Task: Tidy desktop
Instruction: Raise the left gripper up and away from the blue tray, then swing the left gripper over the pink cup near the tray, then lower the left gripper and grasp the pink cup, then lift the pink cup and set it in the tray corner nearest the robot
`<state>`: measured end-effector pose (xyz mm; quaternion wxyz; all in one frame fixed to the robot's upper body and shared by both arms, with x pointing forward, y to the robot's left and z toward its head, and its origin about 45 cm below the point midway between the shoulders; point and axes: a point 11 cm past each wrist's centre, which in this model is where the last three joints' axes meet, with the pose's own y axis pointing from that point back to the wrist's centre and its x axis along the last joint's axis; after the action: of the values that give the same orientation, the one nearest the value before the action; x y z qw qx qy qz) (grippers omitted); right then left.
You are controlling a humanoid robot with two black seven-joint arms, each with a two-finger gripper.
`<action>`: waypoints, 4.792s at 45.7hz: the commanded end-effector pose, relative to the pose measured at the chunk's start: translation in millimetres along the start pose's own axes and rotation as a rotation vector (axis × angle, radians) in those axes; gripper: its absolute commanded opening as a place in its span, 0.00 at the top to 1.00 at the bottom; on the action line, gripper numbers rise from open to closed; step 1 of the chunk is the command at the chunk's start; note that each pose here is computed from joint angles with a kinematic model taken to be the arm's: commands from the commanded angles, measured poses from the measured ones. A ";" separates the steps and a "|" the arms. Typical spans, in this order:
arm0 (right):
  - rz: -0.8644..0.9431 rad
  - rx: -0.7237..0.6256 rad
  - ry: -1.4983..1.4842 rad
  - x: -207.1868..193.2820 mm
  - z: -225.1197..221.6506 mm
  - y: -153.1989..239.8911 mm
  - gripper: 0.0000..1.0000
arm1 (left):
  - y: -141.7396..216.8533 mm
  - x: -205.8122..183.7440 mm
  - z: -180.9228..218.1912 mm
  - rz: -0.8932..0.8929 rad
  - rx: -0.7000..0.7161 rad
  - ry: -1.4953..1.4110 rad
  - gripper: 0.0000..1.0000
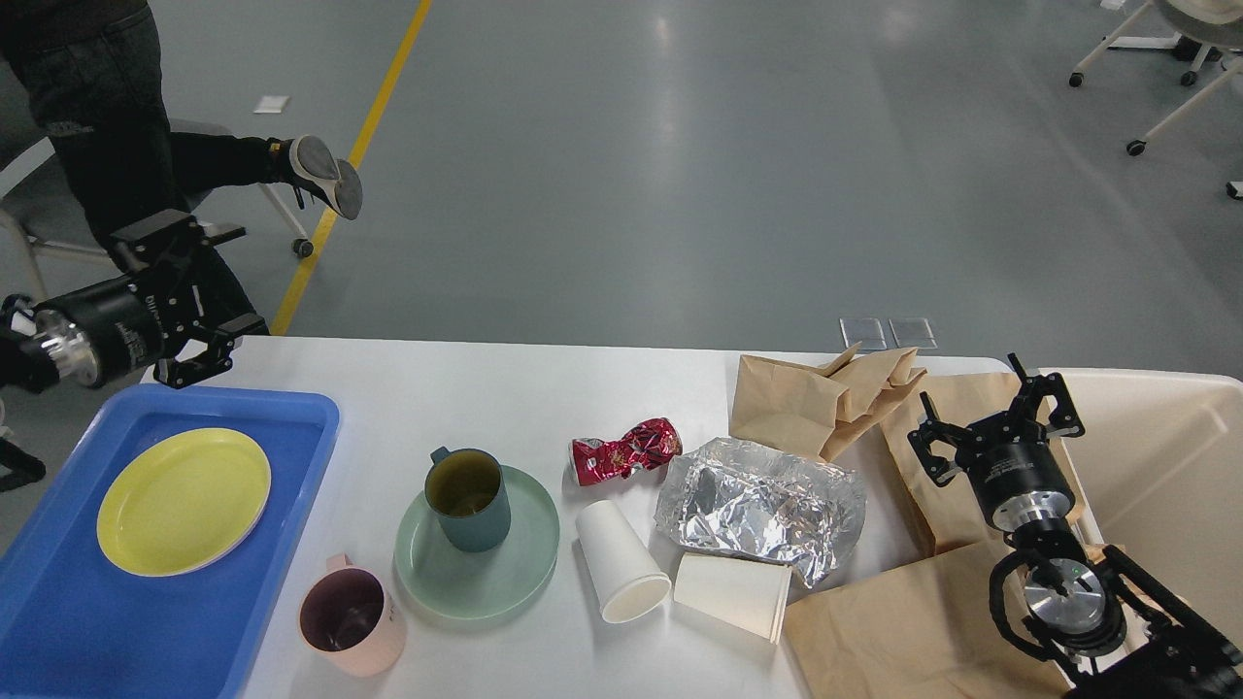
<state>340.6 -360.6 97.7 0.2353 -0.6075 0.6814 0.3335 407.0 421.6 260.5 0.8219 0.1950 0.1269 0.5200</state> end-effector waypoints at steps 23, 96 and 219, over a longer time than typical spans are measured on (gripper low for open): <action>0.001 0.000 0.000 0.3 0.0 0.1 0.00 | -16.7 -128.4 134.9 -0.324 0.539 -0.904 0.01; 0.001 0.000 0.000 0.3 0.0 0.1 0.00 | 71.8 -229.6 95.0 -0.580 0.920 -0.692 0.01; 0.002 0.000 0.001 0.8 0.0 0.2 0.00 | 51.3 -139.8 -70.4 -0.408 1.093 -0.740 1.00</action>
<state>340.3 -361.2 97.1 0.2347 -0.6069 0.6822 0.3336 272.1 332.5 183.2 0.6797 0.7117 0.1300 0.1210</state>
